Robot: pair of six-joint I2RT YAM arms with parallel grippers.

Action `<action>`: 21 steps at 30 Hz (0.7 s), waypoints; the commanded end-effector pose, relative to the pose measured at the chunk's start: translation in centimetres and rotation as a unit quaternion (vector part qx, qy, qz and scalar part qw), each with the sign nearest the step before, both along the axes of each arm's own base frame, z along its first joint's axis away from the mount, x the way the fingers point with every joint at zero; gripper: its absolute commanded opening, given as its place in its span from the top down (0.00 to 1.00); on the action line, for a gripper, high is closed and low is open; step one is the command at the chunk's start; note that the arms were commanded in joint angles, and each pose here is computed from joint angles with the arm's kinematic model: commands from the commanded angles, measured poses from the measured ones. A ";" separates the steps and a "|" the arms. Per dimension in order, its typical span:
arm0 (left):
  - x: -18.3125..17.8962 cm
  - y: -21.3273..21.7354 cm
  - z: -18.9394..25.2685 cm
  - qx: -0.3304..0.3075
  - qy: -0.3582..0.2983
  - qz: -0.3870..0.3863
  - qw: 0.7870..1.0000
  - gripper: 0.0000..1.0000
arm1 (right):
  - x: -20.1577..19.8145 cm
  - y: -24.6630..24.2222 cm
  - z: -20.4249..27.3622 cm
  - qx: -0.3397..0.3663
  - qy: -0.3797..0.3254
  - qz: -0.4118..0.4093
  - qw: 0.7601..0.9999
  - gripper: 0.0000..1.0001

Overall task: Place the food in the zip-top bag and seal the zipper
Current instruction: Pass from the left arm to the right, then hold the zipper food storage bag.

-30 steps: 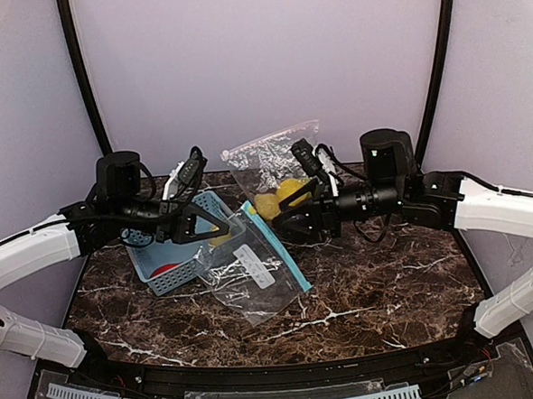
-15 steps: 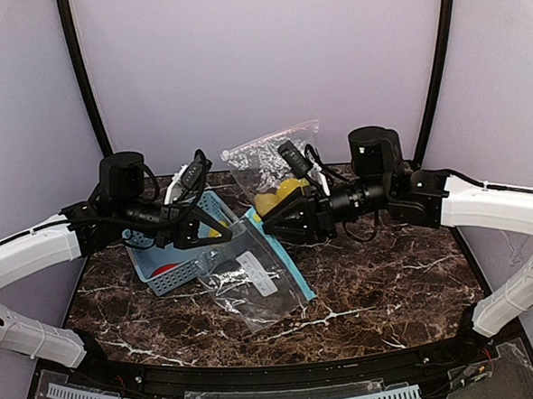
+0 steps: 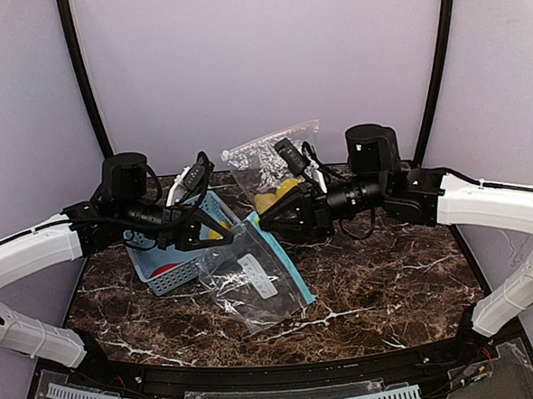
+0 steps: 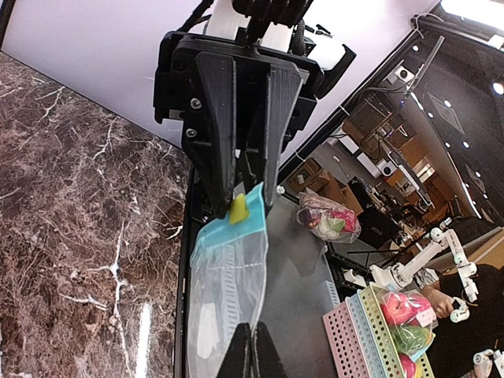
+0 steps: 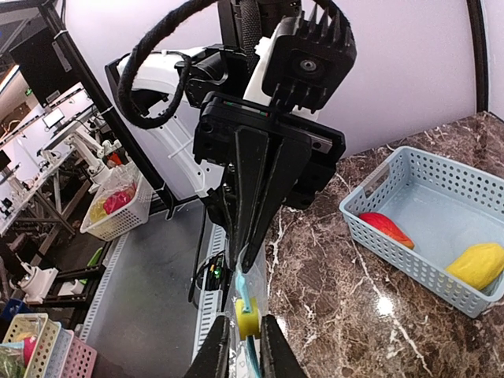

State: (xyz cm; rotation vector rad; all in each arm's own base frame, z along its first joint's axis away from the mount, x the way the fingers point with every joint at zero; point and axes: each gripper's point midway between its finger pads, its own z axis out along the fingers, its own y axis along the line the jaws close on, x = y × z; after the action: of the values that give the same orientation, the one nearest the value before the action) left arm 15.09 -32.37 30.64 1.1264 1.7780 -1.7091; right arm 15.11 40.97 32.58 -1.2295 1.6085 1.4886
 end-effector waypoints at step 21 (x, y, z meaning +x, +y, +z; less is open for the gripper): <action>1.6 -1.7 1.2 0.006 -0.011 -0.002 1.000 0.51 | 1.0 0.6 -0.5 -0.011 -0.008 -0.008 1.000 1.00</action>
State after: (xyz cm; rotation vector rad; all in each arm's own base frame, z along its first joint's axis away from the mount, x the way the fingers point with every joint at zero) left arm 16.69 -33.65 30.36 1.1199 1.8247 -1.6853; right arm 15.17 41.24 31.68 -1.2479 1.6326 1.4879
